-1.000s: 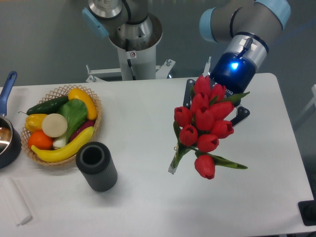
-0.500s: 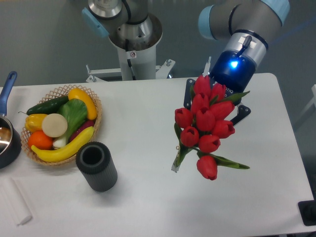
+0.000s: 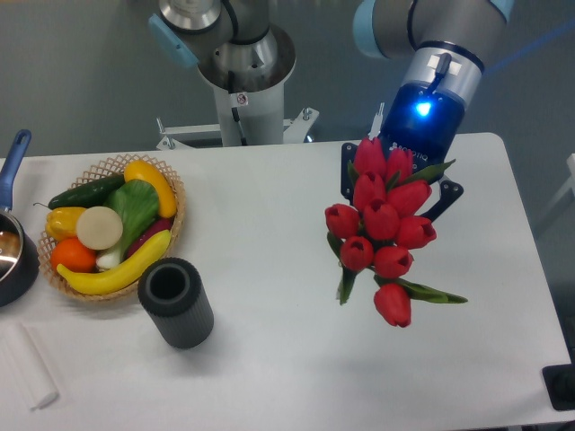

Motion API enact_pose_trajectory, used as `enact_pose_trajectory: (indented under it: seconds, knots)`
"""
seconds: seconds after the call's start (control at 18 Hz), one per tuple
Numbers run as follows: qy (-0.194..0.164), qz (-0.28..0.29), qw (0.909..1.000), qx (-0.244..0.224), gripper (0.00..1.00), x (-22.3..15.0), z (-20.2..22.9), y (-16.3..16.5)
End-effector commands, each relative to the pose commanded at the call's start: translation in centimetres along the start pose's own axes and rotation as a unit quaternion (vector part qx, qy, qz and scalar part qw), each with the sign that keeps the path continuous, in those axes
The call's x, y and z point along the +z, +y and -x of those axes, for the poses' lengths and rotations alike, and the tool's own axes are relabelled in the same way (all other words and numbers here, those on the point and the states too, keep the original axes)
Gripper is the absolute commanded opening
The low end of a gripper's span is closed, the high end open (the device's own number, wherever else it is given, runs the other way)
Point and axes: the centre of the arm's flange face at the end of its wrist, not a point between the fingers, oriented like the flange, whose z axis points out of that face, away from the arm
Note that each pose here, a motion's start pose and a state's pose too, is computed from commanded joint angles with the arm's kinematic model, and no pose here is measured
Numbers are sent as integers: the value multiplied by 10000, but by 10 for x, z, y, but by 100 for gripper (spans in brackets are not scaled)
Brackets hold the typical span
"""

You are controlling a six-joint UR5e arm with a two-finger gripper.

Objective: Place the flowers on the table
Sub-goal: 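Hold the red tulip bunch in the gripper and shift it slightly sideways, then rotate the gripper and lower the red tulips toward the table surface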

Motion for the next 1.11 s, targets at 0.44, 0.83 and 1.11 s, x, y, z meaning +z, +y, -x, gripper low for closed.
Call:
enact_pose_trajectory:
  seconds: [0.44, 0.83, 1.11]
  knots:
    - [-391, 1162, 9914, 461, 45, 50, -31, 1]
    - [-410, 2128, 9704, 1070, 45, 87, -61, 32]
    - [-461, 3091, 9358, 1631, 45, 128, -80, 56]
